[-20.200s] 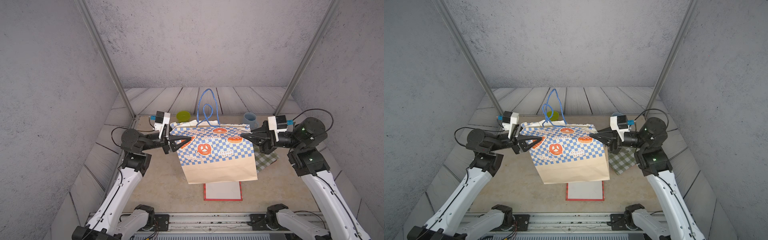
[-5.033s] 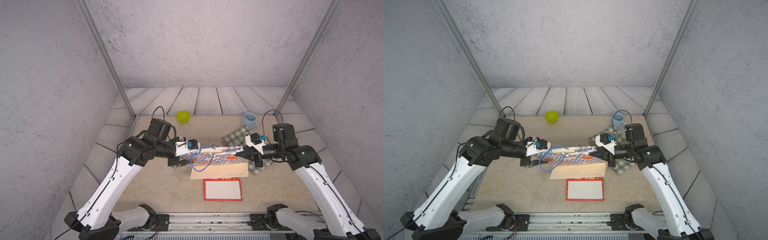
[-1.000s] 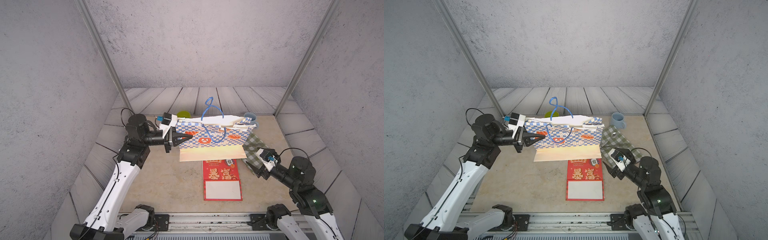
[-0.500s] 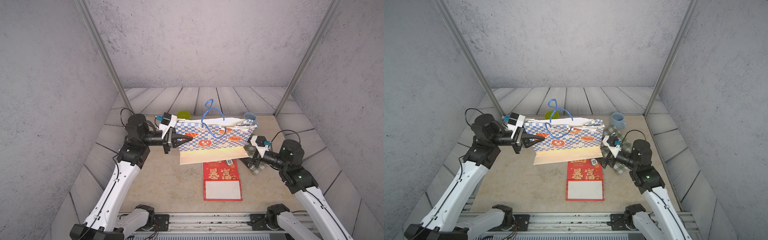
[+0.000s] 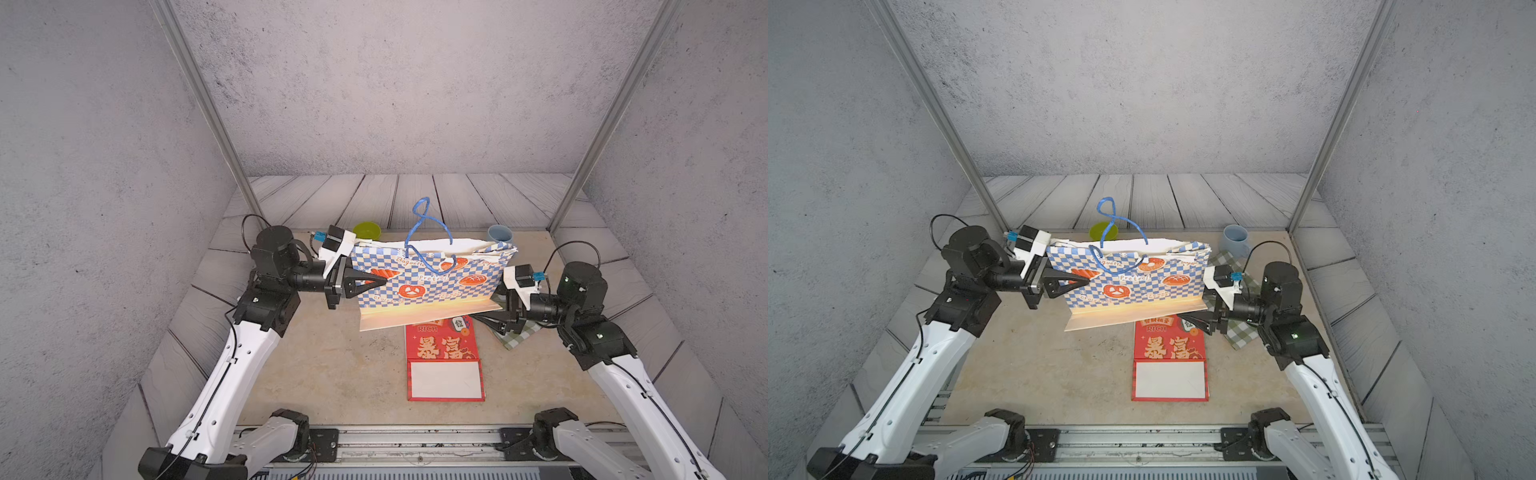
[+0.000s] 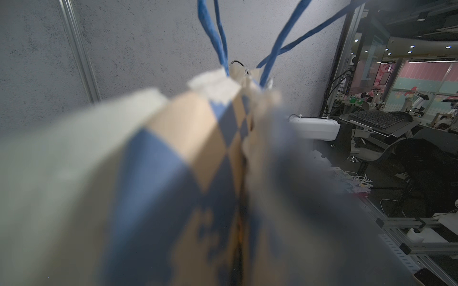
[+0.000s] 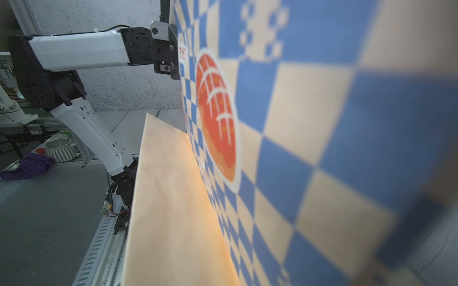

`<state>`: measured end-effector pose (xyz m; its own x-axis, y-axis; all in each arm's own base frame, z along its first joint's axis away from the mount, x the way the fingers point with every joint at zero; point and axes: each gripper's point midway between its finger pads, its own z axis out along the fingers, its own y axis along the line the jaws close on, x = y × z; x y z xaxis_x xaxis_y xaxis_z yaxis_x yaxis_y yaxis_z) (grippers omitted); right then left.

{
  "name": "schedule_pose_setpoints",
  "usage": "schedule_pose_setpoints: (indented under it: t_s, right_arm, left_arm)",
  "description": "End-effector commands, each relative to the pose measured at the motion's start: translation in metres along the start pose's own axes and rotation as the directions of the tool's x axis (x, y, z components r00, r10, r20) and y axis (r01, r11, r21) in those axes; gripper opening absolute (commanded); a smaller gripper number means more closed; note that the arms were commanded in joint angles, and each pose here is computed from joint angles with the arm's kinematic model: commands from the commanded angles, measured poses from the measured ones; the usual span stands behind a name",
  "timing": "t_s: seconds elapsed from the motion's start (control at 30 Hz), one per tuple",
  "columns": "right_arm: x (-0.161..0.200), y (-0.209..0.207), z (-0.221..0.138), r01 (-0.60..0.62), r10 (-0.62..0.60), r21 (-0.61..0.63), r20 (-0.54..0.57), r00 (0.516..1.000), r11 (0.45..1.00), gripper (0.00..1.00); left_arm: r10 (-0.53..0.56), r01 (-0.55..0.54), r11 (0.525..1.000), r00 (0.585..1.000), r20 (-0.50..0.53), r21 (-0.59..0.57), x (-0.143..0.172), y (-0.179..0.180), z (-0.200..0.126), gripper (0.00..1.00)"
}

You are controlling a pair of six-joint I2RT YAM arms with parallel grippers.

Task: Put away the paper bag
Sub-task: Press the paper bag.

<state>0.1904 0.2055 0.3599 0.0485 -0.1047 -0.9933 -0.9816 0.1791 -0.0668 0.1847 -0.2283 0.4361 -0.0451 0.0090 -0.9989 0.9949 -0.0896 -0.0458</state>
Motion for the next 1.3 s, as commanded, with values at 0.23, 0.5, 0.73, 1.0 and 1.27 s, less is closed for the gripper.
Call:
schedule_pose_setpoints:
  t_s: [0.23, 0.5, 0.73, 1.0, 1.27]
  right_arm:
    - [-0.019, 0.015, -0.001, -0.011, 0.015, -0.1, 0.042, 0.999, 0.995, 0.46]
    - [-0.023, 0.015, -0.002, -0.021, 0.026, -0.108, 0.052, 0.998, 0.994, 0.19]
    - [-0.026, 0.018, -0.002, -0.026, 0.033, -0.121, 0.056, 0.998, 0.992, 0.0]
    - [-0.035, 0.019, -0.007, 0.004, 0.0, -0.069, 0.055, 0.998, 0.998, 0.0]
    - [-0.054, 0.022, -0.02, 0.09, -0.09, 0.046, 0.0, 0.996, 0.995, 0.0]
  left_arm:
    - [0.017, -0.017, 0.999, 1.0, 0.001, 0.028, -0.007, -0.006, 0.002, 0.0]
    - [0.02, -0.02, 1.0, 1.0, 0.002, 0.013, -0.009, -0.002, 0.003, 0.0]
    - [0.017, -0.017, 0.999, 1.0, 0.006, -0.032, -0.012, 0.004, 0.003, 0.09]
    - [0.039, -0.034, 0.961, 0.999, 0.015, -0.276, -0.029, 0.022, -0.026, 0.85]
    - [0.074, -0.05, 0.934, 0.996, 0.055, -0.353, -0.036, -0.018, -0.044, 0.92]
